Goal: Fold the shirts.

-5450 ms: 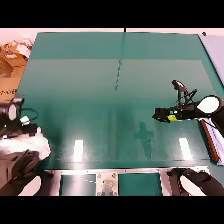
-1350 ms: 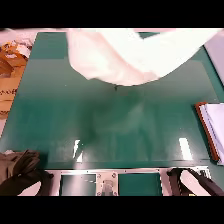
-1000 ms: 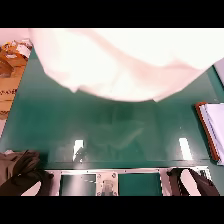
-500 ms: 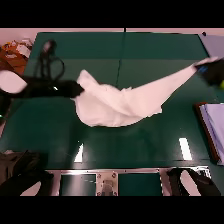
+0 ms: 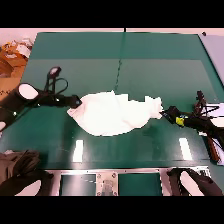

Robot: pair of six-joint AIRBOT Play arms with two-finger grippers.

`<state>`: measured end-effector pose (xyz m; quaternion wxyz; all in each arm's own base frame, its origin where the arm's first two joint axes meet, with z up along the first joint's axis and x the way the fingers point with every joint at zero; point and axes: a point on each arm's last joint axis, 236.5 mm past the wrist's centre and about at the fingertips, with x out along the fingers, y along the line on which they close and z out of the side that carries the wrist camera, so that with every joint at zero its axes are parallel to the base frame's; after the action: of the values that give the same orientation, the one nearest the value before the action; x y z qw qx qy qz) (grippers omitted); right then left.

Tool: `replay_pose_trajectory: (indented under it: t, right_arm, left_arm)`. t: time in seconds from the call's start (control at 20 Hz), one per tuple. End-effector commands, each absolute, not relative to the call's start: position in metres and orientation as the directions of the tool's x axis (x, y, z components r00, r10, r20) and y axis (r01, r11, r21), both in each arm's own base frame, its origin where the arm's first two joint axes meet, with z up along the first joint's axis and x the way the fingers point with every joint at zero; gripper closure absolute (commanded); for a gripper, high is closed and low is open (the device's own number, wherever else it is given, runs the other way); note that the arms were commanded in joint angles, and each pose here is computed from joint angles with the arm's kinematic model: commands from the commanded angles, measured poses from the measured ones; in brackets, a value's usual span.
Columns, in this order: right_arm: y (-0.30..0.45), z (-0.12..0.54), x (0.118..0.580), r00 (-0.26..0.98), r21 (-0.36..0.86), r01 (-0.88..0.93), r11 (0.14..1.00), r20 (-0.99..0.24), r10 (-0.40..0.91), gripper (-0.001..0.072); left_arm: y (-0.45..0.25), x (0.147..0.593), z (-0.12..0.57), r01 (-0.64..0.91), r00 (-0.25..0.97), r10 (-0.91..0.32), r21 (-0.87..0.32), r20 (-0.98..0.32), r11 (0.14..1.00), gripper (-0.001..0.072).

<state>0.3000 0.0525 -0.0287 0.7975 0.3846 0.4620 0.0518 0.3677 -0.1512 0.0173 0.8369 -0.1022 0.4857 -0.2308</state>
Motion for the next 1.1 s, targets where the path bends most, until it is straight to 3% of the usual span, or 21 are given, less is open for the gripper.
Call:
replay_pose_trajectory:
  t: [0.0,0.25,0.4,0.45,0.5,0.55,0.6,0.85,1.05]
  right_arm:
    - [0.048,-0.041,0.296,0.558,0.640,0.291,0.711,-0.717,0.417,0.0697]
    - [0.047,-0.041,0.297,0.562,0.639,0.292,0.711,-0.717,0.413,0.0697]
    - [0.047,-0.041,0.297,0.562,0.639,0.292,0.711,-0.716,0.413,0.0697]
    - [0.047,-0.041,0.297,0.562,0.639,0.292,0.711,-0.716,0.413,0.0697]
    - [0.047,-0.041,0.297,0.563,0.639,0.292,0.711,-0.716,0.413,0.0697]
    - [0.047,-0.041,0.297,0.563,0.640,0.292,0.711,-0.716,0.413,0.0697]
    - [0.048,-0.041,0.298,0.563,0.641,0.293,0.709,-0.715,0.414,0.0697]
    - [0.047,-0.007,0.316,0.601,0.653,0.227,0.723,-0.678,0.423,0.0697]
    - [0.044,0.134,0.360,0.753,0.629,-0.012,0.778,-0.506,0.421,0.0697]
  left_arm:
    - [-0.160,0.396,0.053,0.384,0.503,-0.496,-0.331,-0.708,0.862,0.0036]
    - [-0.238,0.359,-0.023,0.532,0.260,-0.542,-0.349,-0.799,0.771,0.0037]
    - [-0.247,0.332,-0.068,0.586,0.126,-0.478,-0.323,-0.869,0.743,0.0061]
    - [-0.241,0.330,-0.077,0.598,0.115,-0.444,-0.295,-0.889,0.746,0.0206]
    - [-0.235,0.337,-0.081,0.592,0.142,-0.414,-0.258,-0.899,0.764,0.0443]
    - [-0.229,0.348,-0.080,0.571,0.184,-0.390,-0.225,-0.902,0.789,0.0627]
    - [-0.227,0.357,-0.075,0.557,0.214,-0.379,-0.207,-0.900,0.805,0.0679]
    - [-0.218,0.395,0.009,0.621,0.347,-0.325,-0.044,-0.880,0.782,0.0680]
    - [-0.209,0.412,0.150,0.608,0.579,-0.361,0.093,-0.731,0.788,0.0680]
